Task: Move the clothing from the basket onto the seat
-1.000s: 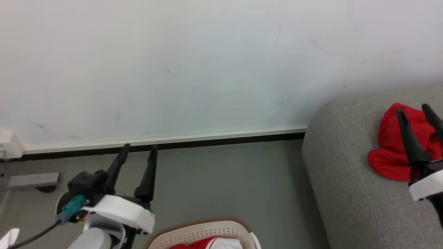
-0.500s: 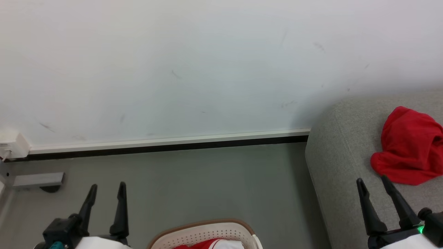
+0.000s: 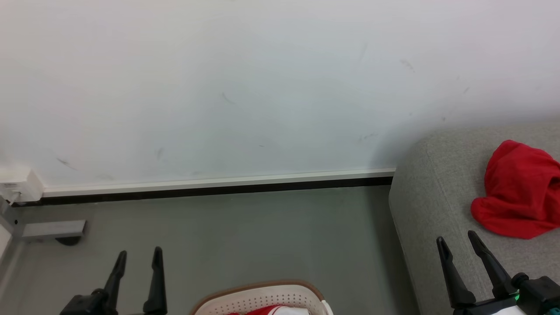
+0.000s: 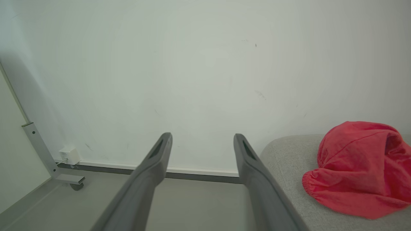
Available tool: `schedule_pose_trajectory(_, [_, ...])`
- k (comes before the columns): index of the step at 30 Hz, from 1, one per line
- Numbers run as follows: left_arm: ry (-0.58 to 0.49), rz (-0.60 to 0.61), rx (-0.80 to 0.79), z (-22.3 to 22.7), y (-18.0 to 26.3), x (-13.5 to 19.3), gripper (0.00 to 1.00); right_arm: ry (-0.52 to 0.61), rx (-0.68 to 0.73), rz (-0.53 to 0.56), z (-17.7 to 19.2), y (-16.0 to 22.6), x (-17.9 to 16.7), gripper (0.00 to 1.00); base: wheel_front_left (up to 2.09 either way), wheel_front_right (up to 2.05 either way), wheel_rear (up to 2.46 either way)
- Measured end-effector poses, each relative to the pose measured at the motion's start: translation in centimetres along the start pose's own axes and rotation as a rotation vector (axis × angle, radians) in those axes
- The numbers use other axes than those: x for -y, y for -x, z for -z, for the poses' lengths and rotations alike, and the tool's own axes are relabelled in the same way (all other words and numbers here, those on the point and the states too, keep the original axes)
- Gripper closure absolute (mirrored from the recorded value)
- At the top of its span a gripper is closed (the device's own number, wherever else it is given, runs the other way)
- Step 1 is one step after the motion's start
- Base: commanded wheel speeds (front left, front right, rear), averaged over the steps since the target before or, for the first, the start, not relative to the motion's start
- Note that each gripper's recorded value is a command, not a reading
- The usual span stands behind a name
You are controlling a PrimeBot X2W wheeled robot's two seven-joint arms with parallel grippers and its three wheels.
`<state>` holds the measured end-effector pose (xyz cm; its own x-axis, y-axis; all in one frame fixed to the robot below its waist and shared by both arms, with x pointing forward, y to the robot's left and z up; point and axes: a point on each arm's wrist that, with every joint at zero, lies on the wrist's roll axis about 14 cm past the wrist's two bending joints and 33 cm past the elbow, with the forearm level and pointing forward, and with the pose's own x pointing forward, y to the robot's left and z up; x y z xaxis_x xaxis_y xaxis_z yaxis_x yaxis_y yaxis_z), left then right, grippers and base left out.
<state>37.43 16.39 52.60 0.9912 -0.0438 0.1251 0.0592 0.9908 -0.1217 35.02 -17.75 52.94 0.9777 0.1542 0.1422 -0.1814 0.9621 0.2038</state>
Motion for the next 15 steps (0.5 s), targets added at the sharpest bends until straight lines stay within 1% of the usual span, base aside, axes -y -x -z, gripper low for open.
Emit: schedule_pose_trajectory(15, [0.005, -0.003, 0.005, 0.17, -0.11, -0.26, 0.00, -0.003, 0.000, 0.006, 0.03, 0.07, 0.09, 0.00, 0.00, 0.00, 0.00])
